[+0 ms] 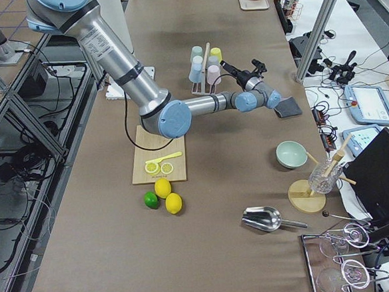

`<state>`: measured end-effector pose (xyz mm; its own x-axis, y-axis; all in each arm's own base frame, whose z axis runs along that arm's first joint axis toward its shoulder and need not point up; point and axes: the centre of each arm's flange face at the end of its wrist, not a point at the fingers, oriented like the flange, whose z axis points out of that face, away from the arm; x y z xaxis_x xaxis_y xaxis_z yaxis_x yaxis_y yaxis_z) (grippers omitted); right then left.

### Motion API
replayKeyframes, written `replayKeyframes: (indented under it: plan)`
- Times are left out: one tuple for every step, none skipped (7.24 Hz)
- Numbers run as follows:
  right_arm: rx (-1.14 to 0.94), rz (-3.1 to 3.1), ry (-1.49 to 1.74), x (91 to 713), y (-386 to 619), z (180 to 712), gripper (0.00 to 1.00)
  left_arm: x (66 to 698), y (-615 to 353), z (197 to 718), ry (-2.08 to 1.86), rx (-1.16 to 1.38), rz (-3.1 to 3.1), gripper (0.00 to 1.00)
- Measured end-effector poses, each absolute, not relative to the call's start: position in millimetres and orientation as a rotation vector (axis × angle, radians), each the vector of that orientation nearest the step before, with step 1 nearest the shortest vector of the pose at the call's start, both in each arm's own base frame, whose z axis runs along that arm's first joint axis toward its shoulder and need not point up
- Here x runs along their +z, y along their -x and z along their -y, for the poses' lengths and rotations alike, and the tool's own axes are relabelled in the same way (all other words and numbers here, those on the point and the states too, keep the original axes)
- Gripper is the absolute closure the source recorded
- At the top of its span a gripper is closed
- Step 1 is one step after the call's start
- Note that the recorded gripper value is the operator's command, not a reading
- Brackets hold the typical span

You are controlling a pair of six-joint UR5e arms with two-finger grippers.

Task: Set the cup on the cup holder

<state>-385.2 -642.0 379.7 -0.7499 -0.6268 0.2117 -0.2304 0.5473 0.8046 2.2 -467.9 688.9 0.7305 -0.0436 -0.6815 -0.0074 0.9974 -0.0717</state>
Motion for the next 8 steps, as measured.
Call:
replayKeyframes:
  plan:
    - [-1.067,2.275,-0.700,400,360,644,0.05,690,-1,464,0.071,-0.022,-0.761,0.02]
    - [-1.035,2.251,-0.710,420,334,644,0.05,694,0,458,0.075,-0.026,-0.774,0.02]
    - [-1.004,2.233,-0.717,436,310,641,0.05,695,1,459,0.075,-0.026,-0.780,0.02]
    - [-0.982,2.223,-0.712,451,293,632,0.05,697,0,462,0.077,-0.025,-0.781,0.03]
    - [-0.959,2.215,-0.697,470,279,618,0.05,697,0,465,0.075,-0.024,-0.782,0.03]
    - [-0.931,2.204,-0.672,488,263,603,0.05,694,0,470,0.063,-0.008,-0.782,0.03]
    - [-0.898,2.188,-0.631,507,243,584,0.05,691,1,475,0.043,0.025,-0.780,0.03]
    - [-0.866,2.173,-0.586,523,223,561,0.05,688,6,479,0.026,0.054,-0.777,0.03]
